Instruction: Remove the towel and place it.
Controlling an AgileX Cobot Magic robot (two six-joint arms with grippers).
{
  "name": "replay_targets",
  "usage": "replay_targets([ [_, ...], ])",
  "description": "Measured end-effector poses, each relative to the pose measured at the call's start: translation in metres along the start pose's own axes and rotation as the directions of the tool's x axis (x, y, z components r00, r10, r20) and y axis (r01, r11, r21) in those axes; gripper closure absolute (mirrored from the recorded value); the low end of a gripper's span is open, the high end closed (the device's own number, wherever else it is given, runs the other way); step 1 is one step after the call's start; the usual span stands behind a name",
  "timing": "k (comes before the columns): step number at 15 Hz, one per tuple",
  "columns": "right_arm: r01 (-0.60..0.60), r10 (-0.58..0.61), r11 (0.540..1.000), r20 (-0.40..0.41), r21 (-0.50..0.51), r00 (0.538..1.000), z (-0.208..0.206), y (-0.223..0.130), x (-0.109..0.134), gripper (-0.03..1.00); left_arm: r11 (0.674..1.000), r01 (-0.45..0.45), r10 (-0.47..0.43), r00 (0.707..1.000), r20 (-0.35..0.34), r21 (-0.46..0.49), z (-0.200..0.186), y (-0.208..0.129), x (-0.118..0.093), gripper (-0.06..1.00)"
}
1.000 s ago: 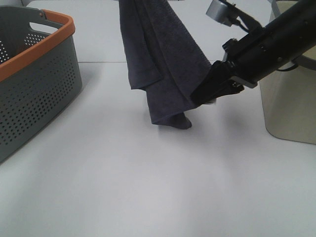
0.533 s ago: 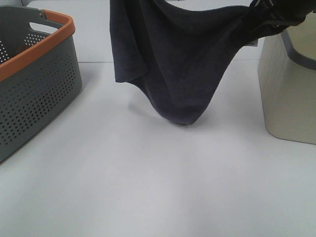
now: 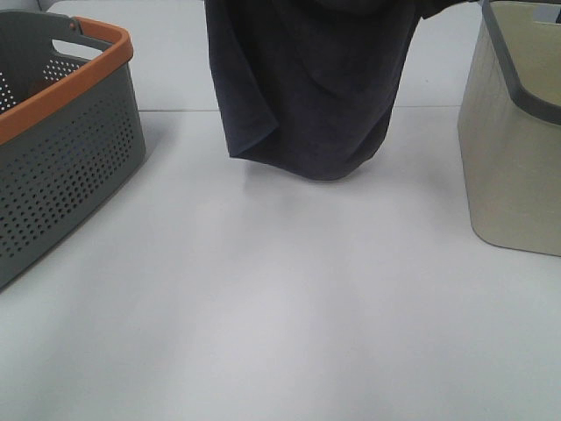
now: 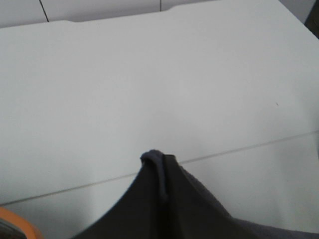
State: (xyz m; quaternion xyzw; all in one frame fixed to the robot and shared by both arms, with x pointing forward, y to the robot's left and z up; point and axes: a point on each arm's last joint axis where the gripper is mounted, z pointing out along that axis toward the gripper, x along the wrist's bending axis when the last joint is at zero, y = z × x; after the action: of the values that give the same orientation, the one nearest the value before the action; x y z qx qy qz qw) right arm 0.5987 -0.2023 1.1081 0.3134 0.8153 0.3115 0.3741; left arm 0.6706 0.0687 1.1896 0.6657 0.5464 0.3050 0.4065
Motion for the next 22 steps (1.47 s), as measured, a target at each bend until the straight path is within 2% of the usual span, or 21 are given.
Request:
replay_targets([
  [1,0.036,-0.029,0.996,0.085,-0.078,0.996,0.019,0.011,-0.011,0.94,0.995,0.013,-0.015,1.000,-0.019,-0.098,0.024,0.001,0.011,0.94],
  [4,0.111,-0.083,0.983,0.183,-0.146,0.979,0.061,0.021,-0.025,0.94,0.969,-0.036,0.031,0.999,-0.025,-0.246,0.062,-0.001,0.024,0.94],
  [7,0.163,-0.136,0.978,0.195,-0.130,0.971,0.089,0.018,-0.026,0.94,0.972,-0.054,0.047,0.998,-0.037,-0.230,0.095,-0.020,0.030,0.94],
  [9,0.181,-0.150,0.974,0.208,-0.138,0.966,0.088,0.022,-0.028,0.94,0.969,-0.056,0.050,0.998,-0.034,-0.239,0.095,-0.019,0.030,0.94],
  [12,0.211,-0.164,0.962,0.251,-0.173,0.954,0.091,0.025,-0.030,0.94,0.953,-0.107,0.096,0.994,-0.055,-0.283,0.094,-0.016,0.030,0.94],
  [14,0.223,-0.169,0.957,0.268,-0.185,0.948,0.101,0.021,-0.029,0.94,0.950,-0.138,0.122,0.990,-0.072,-0.279,0.103,-0.022,0.032,0.94],
  [17,0.233,-0.187,0.959,0.258,-0.159,0.948,0.123,0.006,-0.024,0.94,0.957,-0.136,0.120,0.990,-0.078,-0.257,0.127,-0.037,0.043,0.94],
  [20,0.242,-0.159,0.947,0.347,-0.211,0.924,0.130,-0.002,-0.037,0.94,0.952,-0.119,0.106,0.993,-0.060,-0.283,0.142,-0.045,0.053,0.94],
  [22,0.227,-0.144,0.951,0.348,-0.210,0.926,0.134,-0.006,-0.038,0.94,0.946,-0.124,0.112,0.992,-0.054,-0.300,0.142,-0.043,0.052,0.94],
])
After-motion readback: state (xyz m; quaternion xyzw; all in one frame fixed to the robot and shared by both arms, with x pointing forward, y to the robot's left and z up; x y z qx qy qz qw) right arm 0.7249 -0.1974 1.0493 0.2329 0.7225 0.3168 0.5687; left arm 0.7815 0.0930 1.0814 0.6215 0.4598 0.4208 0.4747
